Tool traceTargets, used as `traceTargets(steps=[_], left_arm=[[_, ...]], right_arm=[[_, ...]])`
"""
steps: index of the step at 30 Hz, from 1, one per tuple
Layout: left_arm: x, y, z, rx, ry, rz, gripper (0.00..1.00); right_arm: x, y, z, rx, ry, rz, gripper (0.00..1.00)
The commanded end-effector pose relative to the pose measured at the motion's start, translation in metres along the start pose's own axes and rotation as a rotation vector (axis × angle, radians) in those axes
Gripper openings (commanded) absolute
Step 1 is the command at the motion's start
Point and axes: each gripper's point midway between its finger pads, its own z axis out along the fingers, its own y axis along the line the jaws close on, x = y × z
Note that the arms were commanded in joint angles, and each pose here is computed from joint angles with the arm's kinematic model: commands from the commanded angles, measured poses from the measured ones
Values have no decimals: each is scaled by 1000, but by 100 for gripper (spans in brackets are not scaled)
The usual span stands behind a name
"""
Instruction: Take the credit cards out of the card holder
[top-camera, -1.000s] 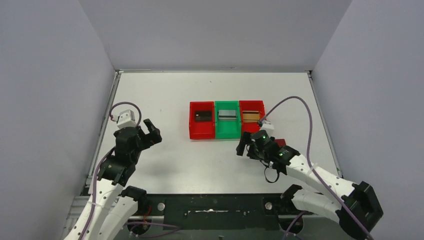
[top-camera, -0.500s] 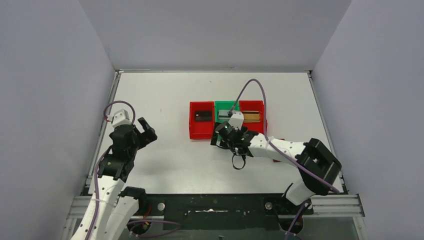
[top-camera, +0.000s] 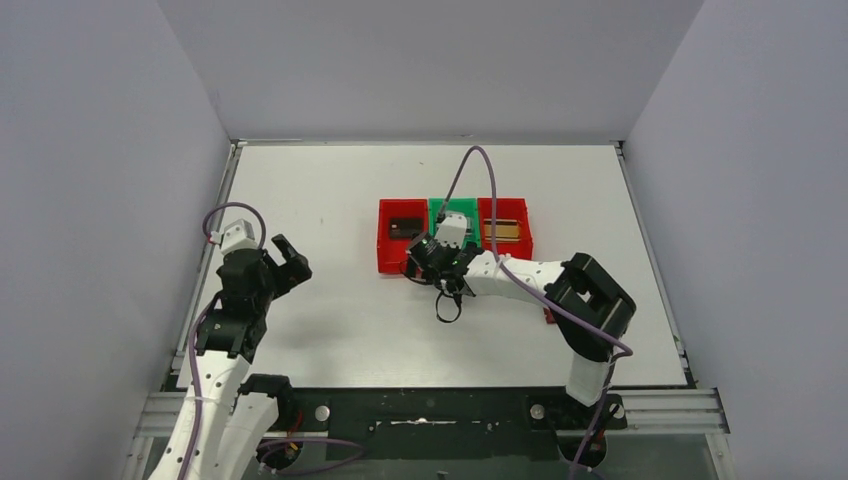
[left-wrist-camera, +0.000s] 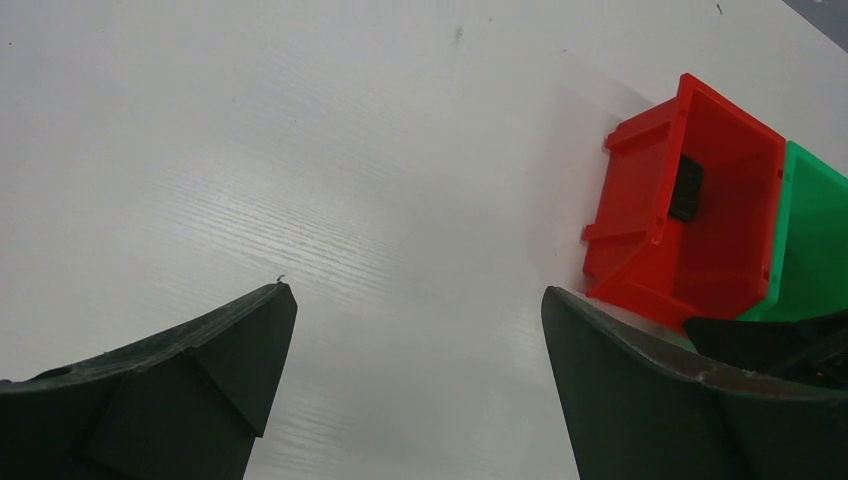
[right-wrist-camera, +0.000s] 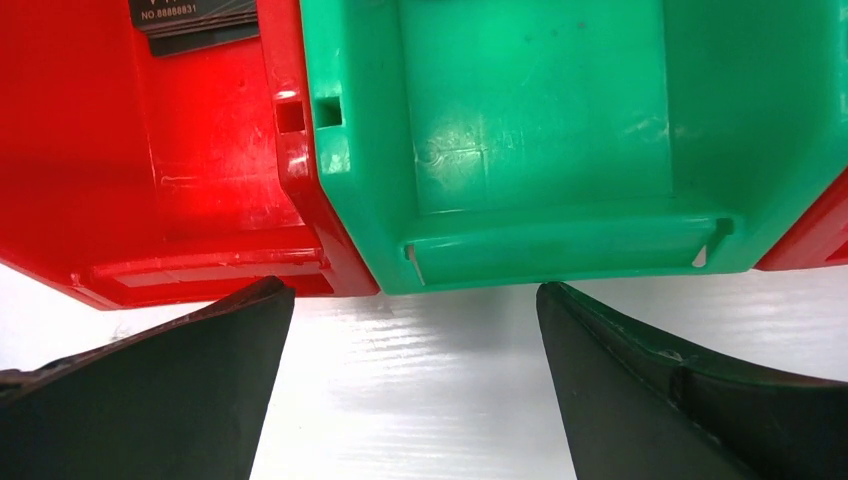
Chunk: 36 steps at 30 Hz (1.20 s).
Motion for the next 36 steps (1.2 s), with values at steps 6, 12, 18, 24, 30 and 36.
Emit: traceTargets(steps=[6,12,18,24,30,36], left_arm=[[-14,-10,3,55,-47,-24,97],[-14,-11,3,60,-44,-24,97],[-13,-13,4,71,-38,-22,97],[-10,-19,5,103,-20,-18,96],[-8,-19,6,103,-9,-15,95],[-8,-19,6,100,-9,-14,95]], right_arm=[[-37,25,8,-70,-56,29,98],[-56,-13,-25,27,-129,46,98],[-70,-117,-74,184,-275,172,98],[-53,-250,-90,343,-234,470,98],[-28,-301,-77,309,-160,635,99],[-11,-308,-56,293,-38,602,81]])
